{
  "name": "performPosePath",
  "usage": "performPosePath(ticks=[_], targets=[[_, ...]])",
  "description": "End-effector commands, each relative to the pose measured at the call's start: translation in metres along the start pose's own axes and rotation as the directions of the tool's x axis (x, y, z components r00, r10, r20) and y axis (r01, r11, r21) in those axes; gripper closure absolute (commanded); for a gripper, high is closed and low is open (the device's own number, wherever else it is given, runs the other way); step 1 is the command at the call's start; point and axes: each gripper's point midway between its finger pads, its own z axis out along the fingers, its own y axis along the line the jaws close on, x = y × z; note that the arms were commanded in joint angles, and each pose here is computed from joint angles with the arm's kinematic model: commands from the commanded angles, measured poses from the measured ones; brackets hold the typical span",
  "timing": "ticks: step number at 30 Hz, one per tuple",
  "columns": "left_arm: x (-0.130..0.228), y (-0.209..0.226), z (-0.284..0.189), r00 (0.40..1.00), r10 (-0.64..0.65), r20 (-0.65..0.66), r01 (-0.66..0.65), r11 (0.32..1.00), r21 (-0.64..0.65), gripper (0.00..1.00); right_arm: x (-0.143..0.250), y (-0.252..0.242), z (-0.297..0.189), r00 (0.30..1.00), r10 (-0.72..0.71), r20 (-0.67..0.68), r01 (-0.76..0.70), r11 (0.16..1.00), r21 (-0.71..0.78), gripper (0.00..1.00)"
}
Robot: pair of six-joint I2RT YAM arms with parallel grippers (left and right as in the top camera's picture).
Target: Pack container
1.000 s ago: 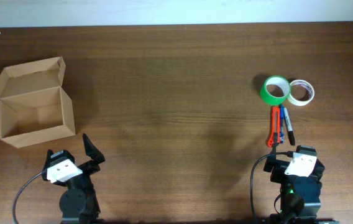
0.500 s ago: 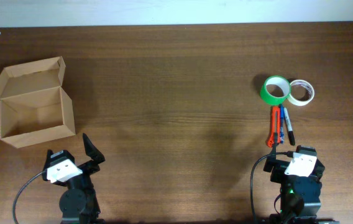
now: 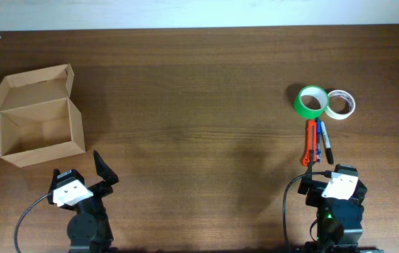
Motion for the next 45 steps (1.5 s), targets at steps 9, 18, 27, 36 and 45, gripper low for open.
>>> performPosePath(ticks=[9, 18, 27, 36, 45], targets=[[0.0, -0.003, 0.0, 1.0, 0.003, 0.002, -0.003, 1.0, 0.02, 0.0, 0.002, -0.004, 0.001, 1.0, 0.005, 0.001, -0.005, 1.0, 0.02, 0.01], [0.02, -0.056, -0.009, 0.995, 0.031, -0.093, 0.001, 0.944, 0.329, 0.0, 0.001, -0.003, 0.001, 1.0, 0.006, 0.002, -0.006, 1.0, 0.016, 0.01], [0.008, -0.057, -0.014, 0.99, 0.047, -0.132, -0.001, 0.944, 0.329, 0.0, -0.035, 0.045, -0.013, 0.992, 0.046, 0.115, -0.012, 0.961, -0.276, 0.01], [-0.042, -0.08, 0.017, 0.936, 0.166, -0.311, -0.065, 0.948, 0.313, 0.0, -0.057, 0.052, -0.009, 0.999, 0.019, 0.043, -0.005, 0.95, -0.314, 0.01], [-0.087, -0.127, 0.129, 0.807, 0.3, -0.508, -0.158, 0.939, 0.305, 0.0, -0.101, 0.058, 0.044, 0.983, -0.143, -0.113, 0.097, 0.935, -0.341, 0.01]])
